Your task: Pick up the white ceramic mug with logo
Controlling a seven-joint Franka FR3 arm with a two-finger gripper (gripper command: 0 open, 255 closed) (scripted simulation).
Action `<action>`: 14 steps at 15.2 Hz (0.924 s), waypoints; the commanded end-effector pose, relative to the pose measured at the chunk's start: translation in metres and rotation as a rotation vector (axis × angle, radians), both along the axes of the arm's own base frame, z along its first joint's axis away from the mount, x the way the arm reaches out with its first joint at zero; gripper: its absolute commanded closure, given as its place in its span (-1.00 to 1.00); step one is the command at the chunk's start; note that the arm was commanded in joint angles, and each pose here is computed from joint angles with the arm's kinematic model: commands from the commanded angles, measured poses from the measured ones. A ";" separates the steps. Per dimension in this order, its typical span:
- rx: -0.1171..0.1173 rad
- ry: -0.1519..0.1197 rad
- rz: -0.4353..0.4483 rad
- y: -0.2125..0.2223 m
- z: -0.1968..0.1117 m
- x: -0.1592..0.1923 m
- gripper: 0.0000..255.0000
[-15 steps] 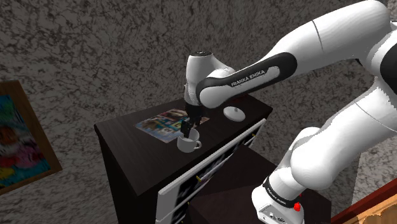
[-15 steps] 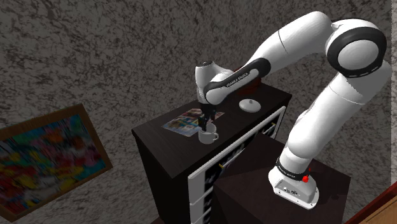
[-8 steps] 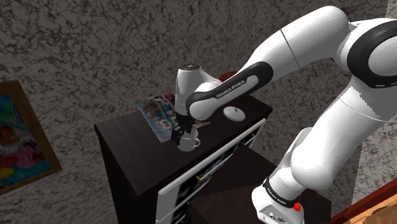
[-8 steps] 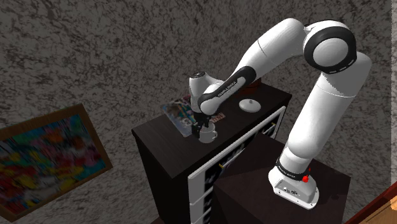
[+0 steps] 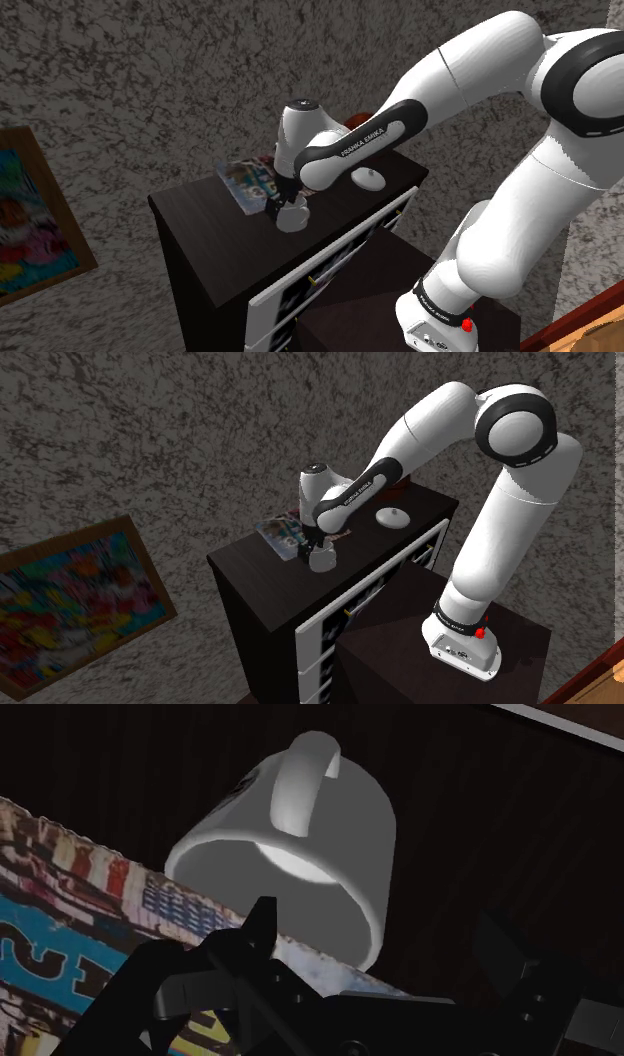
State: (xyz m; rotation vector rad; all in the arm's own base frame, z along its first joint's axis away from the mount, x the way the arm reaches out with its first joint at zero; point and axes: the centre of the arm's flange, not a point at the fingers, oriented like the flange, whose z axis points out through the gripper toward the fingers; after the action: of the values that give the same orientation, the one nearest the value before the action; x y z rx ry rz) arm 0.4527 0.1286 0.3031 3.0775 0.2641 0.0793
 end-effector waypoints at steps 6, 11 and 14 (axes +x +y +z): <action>-0.008 0.108 -0.001 -0.014 -0.039 -0.012 1.00; -0.013 0.107 -0.004 0.005 -0.022 -0.012 1.00; -0.013 0.107 -0.004 0.005 -0.006 -0.012 1.00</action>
State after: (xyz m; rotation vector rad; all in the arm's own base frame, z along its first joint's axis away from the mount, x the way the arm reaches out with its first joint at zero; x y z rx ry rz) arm 0.4431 0.1334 0.2932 3.0772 0.2643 -0.0678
